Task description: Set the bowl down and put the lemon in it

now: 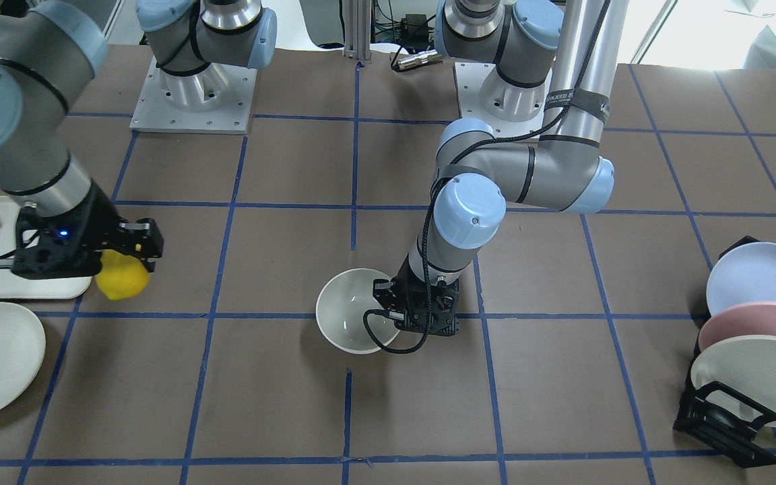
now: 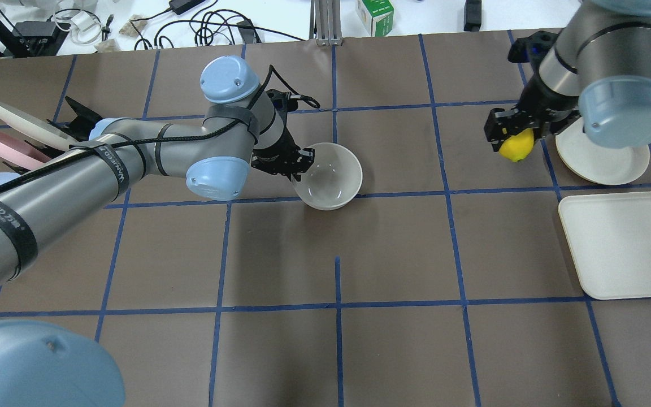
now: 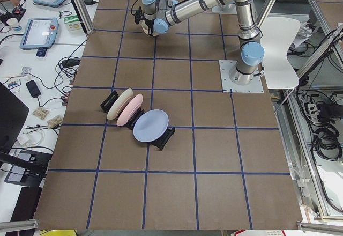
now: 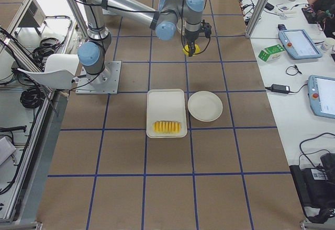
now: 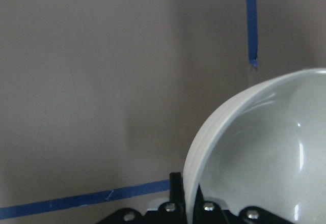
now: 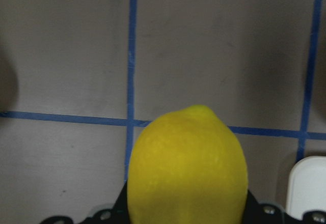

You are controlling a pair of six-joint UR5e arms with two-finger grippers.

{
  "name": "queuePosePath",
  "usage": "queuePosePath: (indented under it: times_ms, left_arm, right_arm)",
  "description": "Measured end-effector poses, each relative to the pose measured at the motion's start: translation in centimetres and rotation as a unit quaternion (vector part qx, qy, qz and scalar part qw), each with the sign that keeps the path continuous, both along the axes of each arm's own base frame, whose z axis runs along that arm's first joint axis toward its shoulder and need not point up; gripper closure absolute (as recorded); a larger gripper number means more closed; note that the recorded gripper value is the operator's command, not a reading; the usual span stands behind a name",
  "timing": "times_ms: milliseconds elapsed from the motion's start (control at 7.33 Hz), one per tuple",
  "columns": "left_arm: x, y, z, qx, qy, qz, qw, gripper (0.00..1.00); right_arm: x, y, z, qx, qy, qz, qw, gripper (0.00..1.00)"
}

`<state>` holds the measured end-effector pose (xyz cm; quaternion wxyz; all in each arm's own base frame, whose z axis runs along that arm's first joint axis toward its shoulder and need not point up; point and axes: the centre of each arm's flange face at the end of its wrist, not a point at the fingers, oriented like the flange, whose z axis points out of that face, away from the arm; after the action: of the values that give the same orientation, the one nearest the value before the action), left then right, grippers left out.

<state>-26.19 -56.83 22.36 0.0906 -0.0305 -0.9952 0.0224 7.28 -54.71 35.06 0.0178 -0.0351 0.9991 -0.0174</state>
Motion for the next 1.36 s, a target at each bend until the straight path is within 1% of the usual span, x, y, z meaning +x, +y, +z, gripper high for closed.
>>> queuePosePath:
  times_ms: [136, 273, 409, 682, 818, 955, 1227, 1364]
  left_arm:
    - [0.2, 0.0, 0.7, -0.003, 0.000, 0.005, 1.0000, 0.00]
    - [0.8, -0.2, 2.5, -0.010, -0.001, 0.008, 0.9999, 0.00]
    - [2.1, -0.3, 5.4, -0.015, -0.012, 0.003, 0.9998, 0.00]
    - [7.0, 0.6, 11.9, -0.011, -0.058, -0.049, 0.9971, 0.00]
    - [9.2, 1.6, 14.5, -0.010, -0.070, -0.070, 0.9951, 0.00]
    - [10.9, 2.6, 16.8, -0.018, -0.076, -0.083, 0.9935, 0.00]
    - [13.6, 4.6, 20.6, -0.030, -0.096, -0.079, 0.9918, 0.00]
    - [14.6, 5.3, 21.7, -0.027, -0.105, -0.072, 0.9915, 0.00]
  right_arm:
    - [3.4, 0.4, -0.3, 0.002, -0.001, -0.003, 1.0000, 0.79]
    - [5.4, 0.7, -0.5, 0.004, -0.004, -0.010, 0.9999, 0.79]
    - [6.8, 1.0, -0.6, 0.005, -0.007, -0.020, 0.9998, 0.79]
    - [10.9, 1.4, -1.2, 0.003, -0.010, -0.039, 0.9992, 0.79]
    - [14.2, 1.3, -1.8, -0.004, -0.013, -0.048, 0.9987, 0.79]
    - [18.3, 1.2, -2.4, -0.008, -0.017, -0.056, 0.9983, 0.79]
    - [26.8, 1.4, -3.7, -0.015, -0.018, -0.052, 0.9984, 0.77]
    - [28.9, 1.4, -4.9, -0.012, -0.016, -0.045, 0.9988, 0.75]
